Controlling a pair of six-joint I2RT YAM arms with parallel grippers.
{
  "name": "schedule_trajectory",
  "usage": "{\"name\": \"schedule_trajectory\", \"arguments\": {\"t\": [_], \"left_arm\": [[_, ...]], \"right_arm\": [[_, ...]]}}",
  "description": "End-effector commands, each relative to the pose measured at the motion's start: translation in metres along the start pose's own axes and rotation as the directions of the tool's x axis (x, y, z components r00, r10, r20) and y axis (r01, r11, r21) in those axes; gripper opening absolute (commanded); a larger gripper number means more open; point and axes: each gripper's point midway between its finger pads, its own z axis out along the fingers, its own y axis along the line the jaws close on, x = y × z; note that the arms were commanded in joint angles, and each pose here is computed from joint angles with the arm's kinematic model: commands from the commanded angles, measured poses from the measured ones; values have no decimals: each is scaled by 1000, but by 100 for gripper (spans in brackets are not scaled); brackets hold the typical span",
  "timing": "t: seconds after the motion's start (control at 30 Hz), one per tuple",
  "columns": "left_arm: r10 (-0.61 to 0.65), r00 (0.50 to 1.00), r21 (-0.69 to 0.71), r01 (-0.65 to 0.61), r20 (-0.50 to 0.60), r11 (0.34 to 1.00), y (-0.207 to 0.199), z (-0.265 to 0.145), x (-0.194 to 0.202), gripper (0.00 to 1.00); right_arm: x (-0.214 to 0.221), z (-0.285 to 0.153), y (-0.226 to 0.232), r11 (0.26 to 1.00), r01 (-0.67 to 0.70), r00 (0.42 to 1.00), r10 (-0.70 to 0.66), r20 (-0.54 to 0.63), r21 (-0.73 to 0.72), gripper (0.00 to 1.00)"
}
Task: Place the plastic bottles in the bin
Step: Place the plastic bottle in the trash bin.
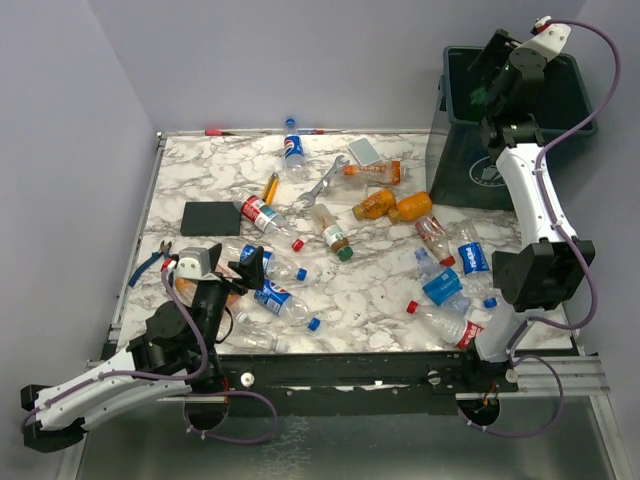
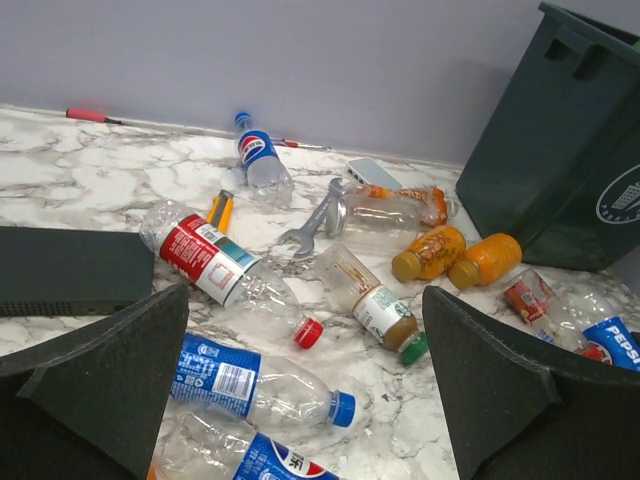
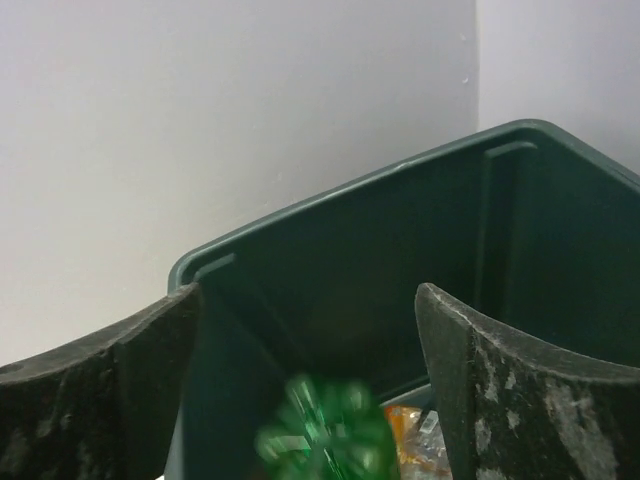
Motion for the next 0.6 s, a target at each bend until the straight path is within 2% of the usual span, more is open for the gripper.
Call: {"name": "schedule_trajectory", "arguments": {"t": [0.0, 0.17, 0.27, 0.33, 0.43, 0.53, 0.57], "left_arm": [[30, 999, 18, -29, -12, 999, -5, 2, 1, 99], [51, 998, 31, -50, -32, 998, -10, 4, 8, 99], [69, 997, 31, -67, -41, 997, -11, 5, 11, 99], [78, 996, 21, -77, -43, 997, -10, 6, 11, 99], [86, 995, -15, -86, -44, 996, -3, 6, 11, 99], [92, 995, -40, -94, -48, 995, 3, 5, 12, 99], [98, 994, -49, -100, -50, 994, 5, 5, 13, 99]], "right_arm": [[-15, -7, 7, 998, -39, 999, 39, 2, -54, 92], [-63, -30, 28, 975, -130, 988, 142, 57, -178, 95], [-105, -58, 46, 924, -237, 960, 269, 70, -299, 100], [-127, -89, 65, 864, -288, 941, 336, 46, -413, 100], [-146, -155, 101, 765, -285, 935, 354, 8, -577, 100], [-134, -233, 124, 640, -275, 943, 326, -70, -718, 99], [-117, -253, 128, 607, -283, 946, 303, -114, -743, 99]]}}
